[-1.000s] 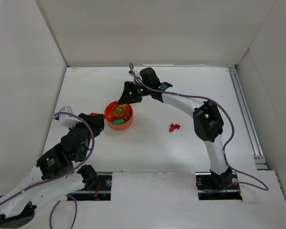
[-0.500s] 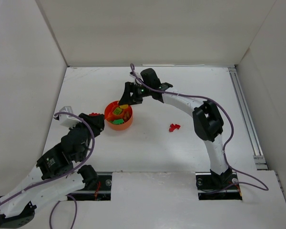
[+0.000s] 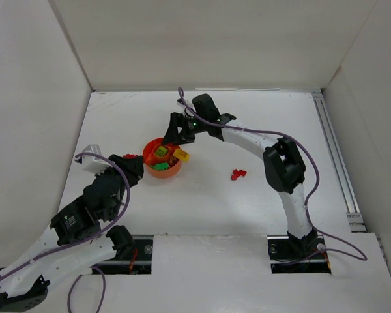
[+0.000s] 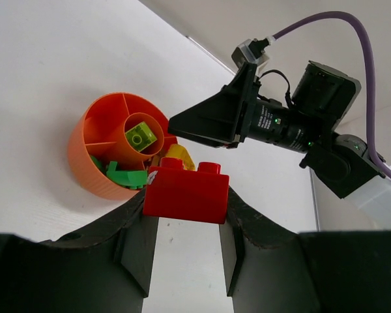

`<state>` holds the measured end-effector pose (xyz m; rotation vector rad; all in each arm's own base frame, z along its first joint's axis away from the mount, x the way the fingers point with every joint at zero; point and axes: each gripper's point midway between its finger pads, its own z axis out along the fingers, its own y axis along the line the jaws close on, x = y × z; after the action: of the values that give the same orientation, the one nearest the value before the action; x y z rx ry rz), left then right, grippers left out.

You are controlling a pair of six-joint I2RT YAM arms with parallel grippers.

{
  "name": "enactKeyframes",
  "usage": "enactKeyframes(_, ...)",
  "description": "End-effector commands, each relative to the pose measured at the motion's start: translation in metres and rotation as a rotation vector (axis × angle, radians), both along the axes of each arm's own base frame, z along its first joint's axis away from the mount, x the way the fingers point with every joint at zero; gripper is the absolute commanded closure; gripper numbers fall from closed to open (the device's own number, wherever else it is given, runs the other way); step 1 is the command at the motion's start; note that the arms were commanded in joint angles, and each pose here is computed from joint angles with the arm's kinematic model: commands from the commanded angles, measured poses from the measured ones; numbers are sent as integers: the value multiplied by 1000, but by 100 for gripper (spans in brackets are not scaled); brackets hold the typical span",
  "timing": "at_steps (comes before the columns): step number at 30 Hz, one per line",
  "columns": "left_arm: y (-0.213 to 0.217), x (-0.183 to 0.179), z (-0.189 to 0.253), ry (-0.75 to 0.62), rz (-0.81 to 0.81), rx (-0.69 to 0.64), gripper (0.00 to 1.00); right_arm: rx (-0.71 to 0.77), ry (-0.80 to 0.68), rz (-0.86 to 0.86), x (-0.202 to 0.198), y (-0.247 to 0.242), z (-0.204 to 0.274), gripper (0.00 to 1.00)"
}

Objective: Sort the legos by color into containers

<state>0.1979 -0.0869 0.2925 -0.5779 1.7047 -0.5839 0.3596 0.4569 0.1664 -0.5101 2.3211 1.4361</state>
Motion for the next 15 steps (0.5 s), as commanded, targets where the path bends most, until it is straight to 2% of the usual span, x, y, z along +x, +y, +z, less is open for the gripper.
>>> enactKeyframes(1,-5,4,3,-14,-6,0,85,25,-14,16,0,2,1,18)
enactKeyframes(2,-5,4,5,-20,-8,3,85,25,-14,16,0,2,1,26)
enactKeyframes(7,-8,5,2,-13,-18,18,85,-14,-47,10,4,-1,-2,25)
enactKeyframes(11,-9,5,4,-19,-18,11,85,-145,-225,-50,17,-27,16,25)
enactKeyframes(15,-8,5,4,-20,-20,21,85,-262,-295,-172,37,-75,21,24)
